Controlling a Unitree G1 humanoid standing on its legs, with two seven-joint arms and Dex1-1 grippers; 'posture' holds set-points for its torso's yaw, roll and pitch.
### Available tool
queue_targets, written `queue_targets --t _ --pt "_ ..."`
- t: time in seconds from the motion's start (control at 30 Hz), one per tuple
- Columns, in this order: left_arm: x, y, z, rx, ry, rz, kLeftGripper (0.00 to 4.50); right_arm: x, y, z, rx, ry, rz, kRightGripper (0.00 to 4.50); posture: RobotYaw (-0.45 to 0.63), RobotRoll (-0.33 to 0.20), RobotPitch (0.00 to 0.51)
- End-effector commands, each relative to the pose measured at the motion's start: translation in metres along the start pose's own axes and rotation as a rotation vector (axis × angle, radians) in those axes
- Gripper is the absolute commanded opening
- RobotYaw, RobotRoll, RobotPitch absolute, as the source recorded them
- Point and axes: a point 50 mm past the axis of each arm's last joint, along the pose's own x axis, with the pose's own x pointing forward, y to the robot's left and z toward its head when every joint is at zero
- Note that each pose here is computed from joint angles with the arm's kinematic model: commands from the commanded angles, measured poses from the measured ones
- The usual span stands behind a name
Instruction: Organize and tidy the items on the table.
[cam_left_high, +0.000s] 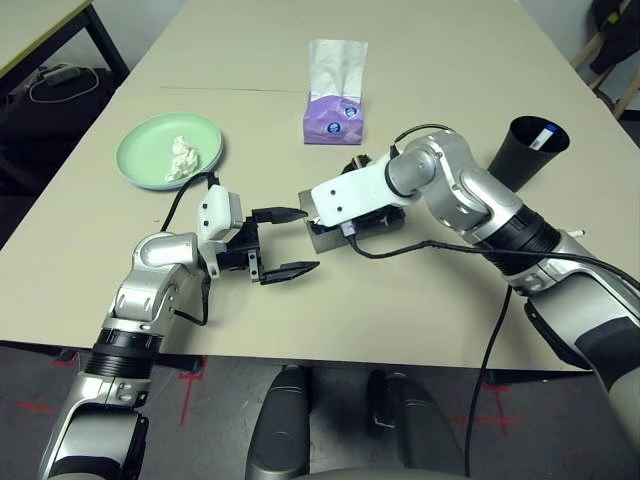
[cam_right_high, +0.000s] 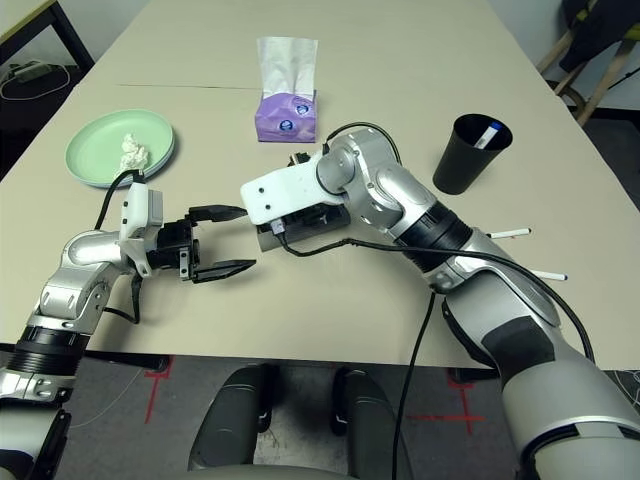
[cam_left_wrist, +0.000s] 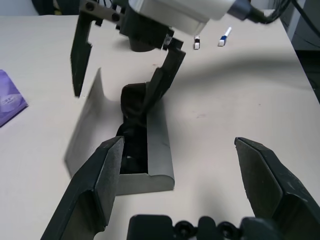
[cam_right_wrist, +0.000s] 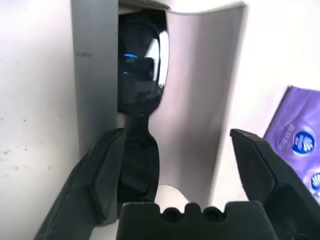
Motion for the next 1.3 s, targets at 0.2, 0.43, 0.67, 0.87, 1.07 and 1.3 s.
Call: queue_targets --t 0.2,0.43,0.67,0.87,1.07,1.3 --pt "-0.005 0.002 -0.001 0.006 0.032 0.038 4.50 -0.042 0.006 -0.016 0.418 -0.246 -0.047 4.46 0.18 0.000 0.141" --pt "-0.015 0.002 -0.006 -0.025 0.039 0.114 4.50 -0.037 0.037 -0.040 0.865 -0.496 -0.203 4.46 0.11 0.000 0.140" --pt "-0.014 0.014 -0.002 -0.020 0.038 0.143 4.50 -0.027 0.073 -0.060 1.064 -0.709 -0.351 4.46 0.11 0.000 0.143" --pt "-0.014 0.017 0.001 -0.012 0.033 0.157 4.50 -0.017 0.105 -0.081 1.017 -0.754 -0.493 4.46 0.13 0.000 0.139" --pt "-0.018 0.017 0.002 -0.014 0.035 0.177 4.50 -0.014 0.134 -0.106 0.977 -0.690 -0.477 4.46 0.14 0.000 0.139" --pt "-0.017 0.021 0.001 -0.016 0.020 0.208 4.50 -0.015 0.154 -0.121 0.930 -0.698 -0.426 4.46 0.15 0.000 0.143"
